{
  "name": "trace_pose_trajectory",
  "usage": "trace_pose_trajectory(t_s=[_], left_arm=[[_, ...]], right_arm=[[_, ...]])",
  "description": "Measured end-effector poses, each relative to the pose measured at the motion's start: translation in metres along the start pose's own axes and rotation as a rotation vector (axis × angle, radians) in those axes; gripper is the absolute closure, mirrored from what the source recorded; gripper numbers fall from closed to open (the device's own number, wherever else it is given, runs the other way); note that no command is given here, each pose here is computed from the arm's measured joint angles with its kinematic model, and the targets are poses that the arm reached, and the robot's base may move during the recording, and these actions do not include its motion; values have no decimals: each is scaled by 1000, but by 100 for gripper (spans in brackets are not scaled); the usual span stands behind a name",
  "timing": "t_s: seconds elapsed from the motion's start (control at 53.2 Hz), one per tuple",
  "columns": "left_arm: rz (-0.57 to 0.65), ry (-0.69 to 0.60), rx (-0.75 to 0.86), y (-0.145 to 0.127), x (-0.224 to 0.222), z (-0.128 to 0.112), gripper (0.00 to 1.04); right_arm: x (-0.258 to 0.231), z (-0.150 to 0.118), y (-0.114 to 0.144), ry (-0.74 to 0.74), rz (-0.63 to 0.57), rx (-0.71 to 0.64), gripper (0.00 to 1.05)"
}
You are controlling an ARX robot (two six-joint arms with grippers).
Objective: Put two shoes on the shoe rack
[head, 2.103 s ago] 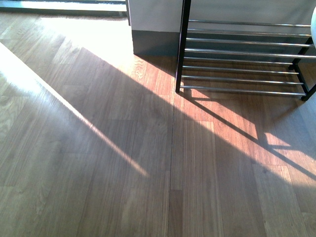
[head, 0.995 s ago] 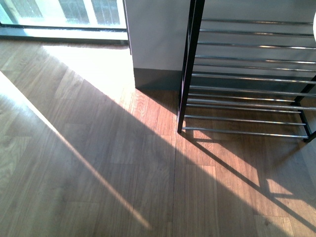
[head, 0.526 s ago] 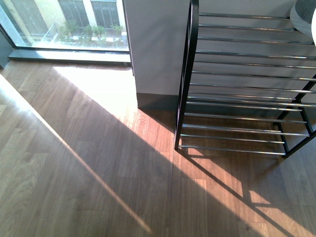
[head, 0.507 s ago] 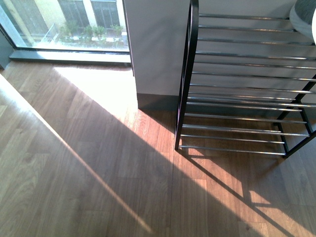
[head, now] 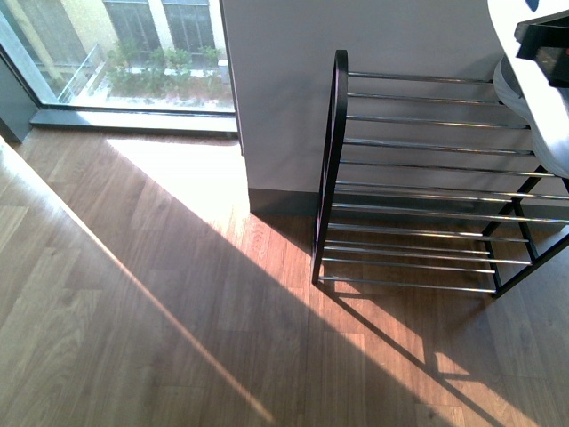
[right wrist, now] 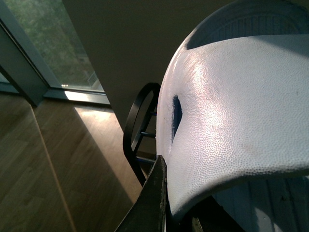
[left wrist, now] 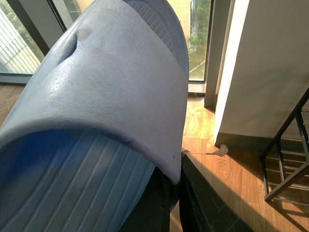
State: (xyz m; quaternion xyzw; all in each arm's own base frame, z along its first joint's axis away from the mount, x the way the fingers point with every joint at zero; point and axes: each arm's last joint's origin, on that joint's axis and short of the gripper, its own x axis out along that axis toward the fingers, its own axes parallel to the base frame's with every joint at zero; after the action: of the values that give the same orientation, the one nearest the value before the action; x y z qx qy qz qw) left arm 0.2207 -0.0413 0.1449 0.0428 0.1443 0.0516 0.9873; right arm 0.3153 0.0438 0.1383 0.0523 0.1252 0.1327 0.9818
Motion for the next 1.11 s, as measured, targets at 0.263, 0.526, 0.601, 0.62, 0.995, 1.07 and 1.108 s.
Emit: trace_pose_trajectory(t_s=[0.263,0.526,0.601,0.62,0.995,1.07,1.108], left_arm=[[-2,0,0,0,0,0,103],[-2,0,0,0,0,0,103],[-2,0,0,0,0,0,103],[-2,0,0,0,0,0,103],[-2,0,0,0,0,0,103],[-2,0,0,0,0,0,103],[-2,0,0,0,0,0,103]], right_arm=[[111,-14,-9,211,-92,90,103],[193,-37,-32,276,-217,92,103],[201,-40,-37,284,-236,85,103],[204,-42,-40,287,-248,78,103],[227,-55,-81,310,-370,2,103],[228,-55,-81,322,-372,-16,97],[228,-54,-83,319,-378,-21,88]])
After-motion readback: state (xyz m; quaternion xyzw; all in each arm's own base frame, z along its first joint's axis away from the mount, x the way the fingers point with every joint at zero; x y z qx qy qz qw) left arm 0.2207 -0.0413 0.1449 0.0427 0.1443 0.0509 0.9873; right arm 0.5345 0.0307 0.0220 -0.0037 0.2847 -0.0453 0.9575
